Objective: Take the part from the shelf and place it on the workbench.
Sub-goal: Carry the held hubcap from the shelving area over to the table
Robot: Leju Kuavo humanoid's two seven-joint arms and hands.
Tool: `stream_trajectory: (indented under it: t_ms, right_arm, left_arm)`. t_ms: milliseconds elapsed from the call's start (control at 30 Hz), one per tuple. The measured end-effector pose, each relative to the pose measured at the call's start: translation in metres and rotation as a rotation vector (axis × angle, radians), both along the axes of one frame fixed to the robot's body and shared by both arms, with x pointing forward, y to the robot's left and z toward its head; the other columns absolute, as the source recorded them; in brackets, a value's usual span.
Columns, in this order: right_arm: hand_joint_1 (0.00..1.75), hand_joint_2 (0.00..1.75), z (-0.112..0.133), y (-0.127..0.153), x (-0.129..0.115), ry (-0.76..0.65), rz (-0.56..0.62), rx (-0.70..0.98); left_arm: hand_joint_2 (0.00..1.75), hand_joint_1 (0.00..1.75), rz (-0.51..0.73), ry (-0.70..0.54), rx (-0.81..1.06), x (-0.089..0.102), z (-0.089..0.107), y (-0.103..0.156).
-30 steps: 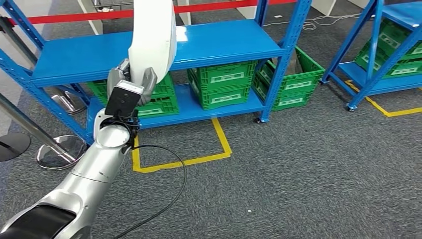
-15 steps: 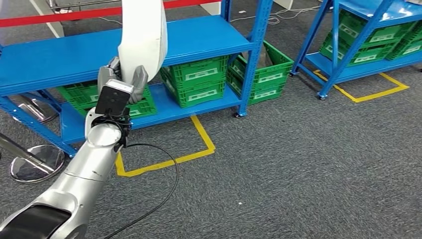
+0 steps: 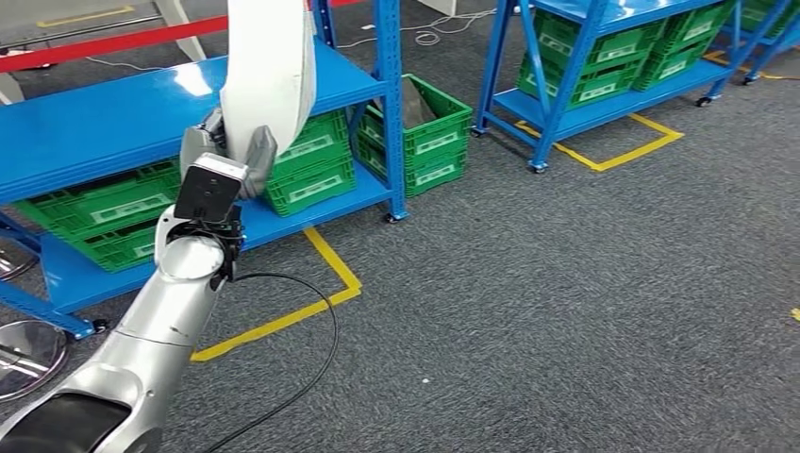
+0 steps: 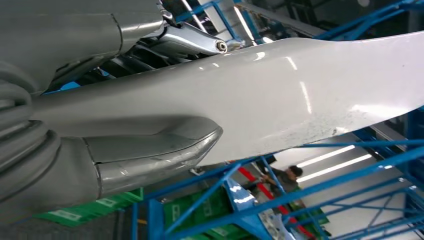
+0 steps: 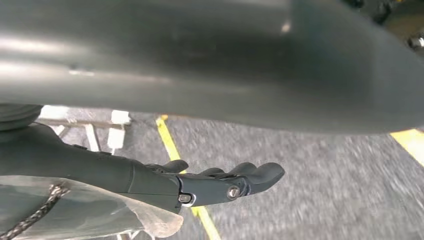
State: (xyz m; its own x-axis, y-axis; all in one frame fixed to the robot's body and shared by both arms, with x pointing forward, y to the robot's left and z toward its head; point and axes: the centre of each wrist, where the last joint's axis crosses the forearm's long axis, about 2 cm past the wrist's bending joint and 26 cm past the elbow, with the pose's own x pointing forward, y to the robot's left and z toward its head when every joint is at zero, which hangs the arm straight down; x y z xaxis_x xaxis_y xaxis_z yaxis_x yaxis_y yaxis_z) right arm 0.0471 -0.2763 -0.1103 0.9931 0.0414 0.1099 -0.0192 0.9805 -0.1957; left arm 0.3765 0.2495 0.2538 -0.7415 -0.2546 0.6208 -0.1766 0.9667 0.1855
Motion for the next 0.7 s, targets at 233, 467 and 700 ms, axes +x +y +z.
stream_trajectory:
  t_ms: [233,467,700]
  right_arm:
    - [0.0,0.0,0.001,-0.015,0.002,-0.117,0.042,-0.173]
    - [0.0,0.0,0.001,-0.027,0.005,-0.136,0.067,-0.201]
    - [0.0,0.0,0.002,-0.042,0.007,-0.083,0.1,-0.206]
  left_arm:
    - [1.75,1.75,-0.005,0.003,0.0,-0.001,-0.001,-0.002]
    - [1.75,1.75,-0.009,0.012,0.005,-0.003,-0.005,-0.002]
    - [1.75,1.75,-0.027,0.004,0.015,-0.002,-0.001,-0.006]
